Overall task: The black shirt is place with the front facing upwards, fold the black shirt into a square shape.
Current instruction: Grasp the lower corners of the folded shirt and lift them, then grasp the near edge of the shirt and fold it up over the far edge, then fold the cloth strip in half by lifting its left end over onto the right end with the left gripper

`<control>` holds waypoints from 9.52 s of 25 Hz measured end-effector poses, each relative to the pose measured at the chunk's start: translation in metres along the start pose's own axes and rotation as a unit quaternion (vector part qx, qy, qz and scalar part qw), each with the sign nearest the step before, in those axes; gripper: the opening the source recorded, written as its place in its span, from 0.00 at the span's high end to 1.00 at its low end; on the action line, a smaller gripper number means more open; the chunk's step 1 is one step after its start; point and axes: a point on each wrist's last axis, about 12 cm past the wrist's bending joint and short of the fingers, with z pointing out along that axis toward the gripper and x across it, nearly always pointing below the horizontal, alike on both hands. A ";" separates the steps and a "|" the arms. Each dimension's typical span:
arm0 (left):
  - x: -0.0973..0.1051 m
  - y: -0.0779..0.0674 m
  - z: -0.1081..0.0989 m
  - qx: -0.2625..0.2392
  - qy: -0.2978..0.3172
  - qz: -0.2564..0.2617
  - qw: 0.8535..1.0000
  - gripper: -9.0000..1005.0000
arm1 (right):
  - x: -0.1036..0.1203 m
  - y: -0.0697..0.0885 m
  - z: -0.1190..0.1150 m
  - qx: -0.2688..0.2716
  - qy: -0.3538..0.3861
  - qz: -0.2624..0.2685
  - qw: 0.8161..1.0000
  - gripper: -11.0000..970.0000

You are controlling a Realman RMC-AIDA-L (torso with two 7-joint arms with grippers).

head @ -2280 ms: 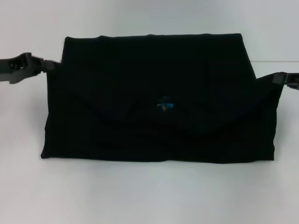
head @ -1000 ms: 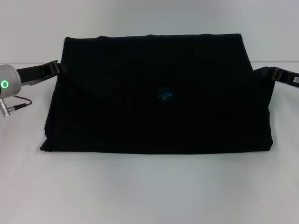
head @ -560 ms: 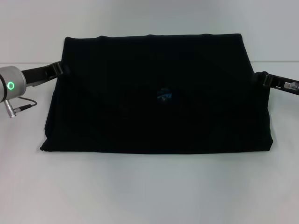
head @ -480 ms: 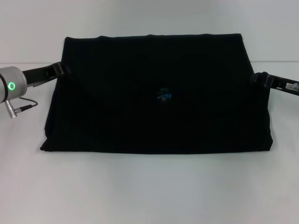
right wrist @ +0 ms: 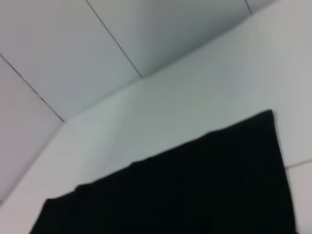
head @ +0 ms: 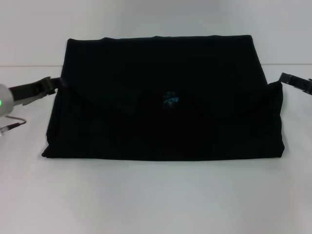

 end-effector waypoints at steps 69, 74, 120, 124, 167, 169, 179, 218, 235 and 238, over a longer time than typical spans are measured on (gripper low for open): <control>0.025 0.005 -0.026 0.033 0.230 0.101 0.967 0.65 | 0.096 0.056 -0.023 -0.279 0.106 -0.296 0.907 0.15; 0.026 0.005 -0.026 0.035 0.232 0.103 0.967 0.85 | 0.067 0.045 -0.029 -0.239 0.125 -0.246 0.931 0.15; 0.025 0.001 -0.026 0.046 0.241 0.106 0.964 0.96 | -0.011 0.045 0.034 0.072 0.358 -0.050 0.930 0.40; 0.025 0.000 -0.025 0.047 0.241 0.107 0.963 0.96 | -0.011 0.045 0.034 0.071 0.359 -0.052 0.929 0.59; 0.005 -0.012 -0.067 0.196 0.265 -0.010 0.944 0.96 | -0.021 0.027 -0.041 -0.131 0.294 0.010 0.947 0.92; -0.003 -0.006 -0.061 0.178 0.213 -0.038 0.960 0.96 | -0.025 0.024 -0.040 -0.127 0.259 0.029 0.957 0.92; 0.011 0.006 -0.029 0.139 0.059 -0.110 0.982 0.96 | -0.009 0.016 0.008 -0.058 0.075 0.126 0.987 0.92; 0.038 -0.018 0.030 0.023 -0.113 -0.110 0.987 0.81 | 0.010 0.042 0.089 0.117 0.008 0.004 0.993 0.76; 0.046 -0.017 0.018 0.082 -0.108 -0.101 0.986 0.37 | 0.022 0.024 0.071 0.123 -0.011 0.047 0.991 0.56; 0.045 -0.016 0.004 0.132 -0.109 -0.085 0.982 0.37 | 0.022 0.014 0.054 0.100 -0.040 0.065 0.992 0.56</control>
